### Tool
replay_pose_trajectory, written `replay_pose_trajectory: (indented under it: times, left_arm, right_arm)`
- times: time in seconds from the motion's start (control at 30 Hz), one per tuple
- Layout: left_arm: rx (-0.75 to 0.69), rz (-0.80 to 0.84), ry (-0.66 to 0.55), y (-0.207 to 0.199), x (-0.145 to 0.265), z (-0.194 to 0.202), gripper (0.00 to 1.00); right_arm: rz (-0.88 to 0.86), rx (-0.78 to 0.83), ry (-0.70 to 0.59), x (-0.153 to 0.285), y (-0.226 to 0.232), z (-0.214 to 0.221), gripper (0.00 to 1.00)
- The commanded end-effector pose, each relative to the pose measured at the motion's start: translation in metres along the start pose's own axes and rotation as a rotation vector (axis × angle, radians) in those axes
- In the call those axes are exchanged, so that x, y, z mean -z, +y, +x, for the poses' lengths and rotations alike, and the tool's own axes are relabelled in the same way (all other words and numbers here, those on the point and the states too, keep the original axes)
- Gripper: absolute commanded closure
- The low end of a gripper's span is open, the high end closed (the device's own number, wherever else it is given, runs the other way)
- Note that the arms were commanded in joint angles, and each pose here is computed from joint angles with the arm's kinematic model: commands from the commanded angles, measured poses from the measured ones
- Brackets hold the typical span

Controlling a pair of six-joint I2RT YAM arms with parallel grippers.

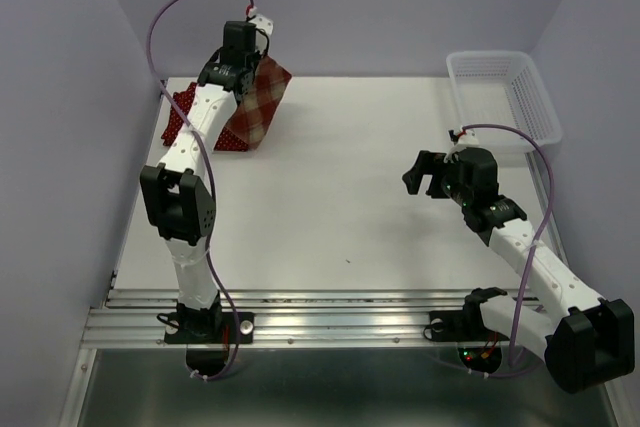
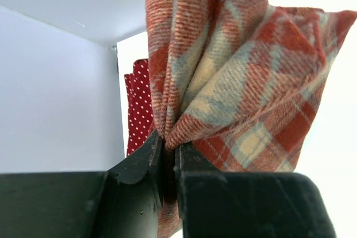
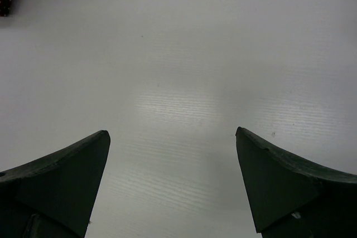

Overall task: Fold and stack the skirts
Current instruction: Neatly place the folded skirt to the corner

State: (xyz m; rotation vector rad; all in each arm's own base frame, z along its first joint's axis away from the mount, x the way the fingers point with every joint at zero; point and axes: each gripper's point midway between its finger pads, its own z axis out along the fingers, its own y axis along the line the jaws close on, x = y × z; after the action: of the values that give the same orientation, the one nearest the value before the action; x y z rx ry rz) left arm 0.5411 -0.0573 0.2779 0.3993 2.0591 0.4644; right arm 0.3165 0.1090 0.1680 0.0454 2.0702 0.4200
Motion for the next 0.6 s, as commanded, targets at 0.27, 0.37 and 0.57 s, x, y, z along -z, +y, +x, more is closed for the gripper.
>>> replay_pose_trajectory:
  times: [0.27,0.37,0.57]
  left_arm:
    - [0.102,-0.104,-0.167,0.051,0.047,-0.053,1.0]
    - [0.096,-0.121,-0.116,0.049,0.031,-0.034,1.0]
    - [0.126,-0.136,-0.062,0.059,0.005,-0.013,1.0]
  right_arm:
    - [0.003,0.002,-0.021,-0.003,-0.001,-0.005,0.0]
    - [0.002,0.002,-0.02,-0.003,-0.001,-0.005,0.0]
    - [0.007,0.002,-0.019,-0.004,-0.002,-0.005,0.0]
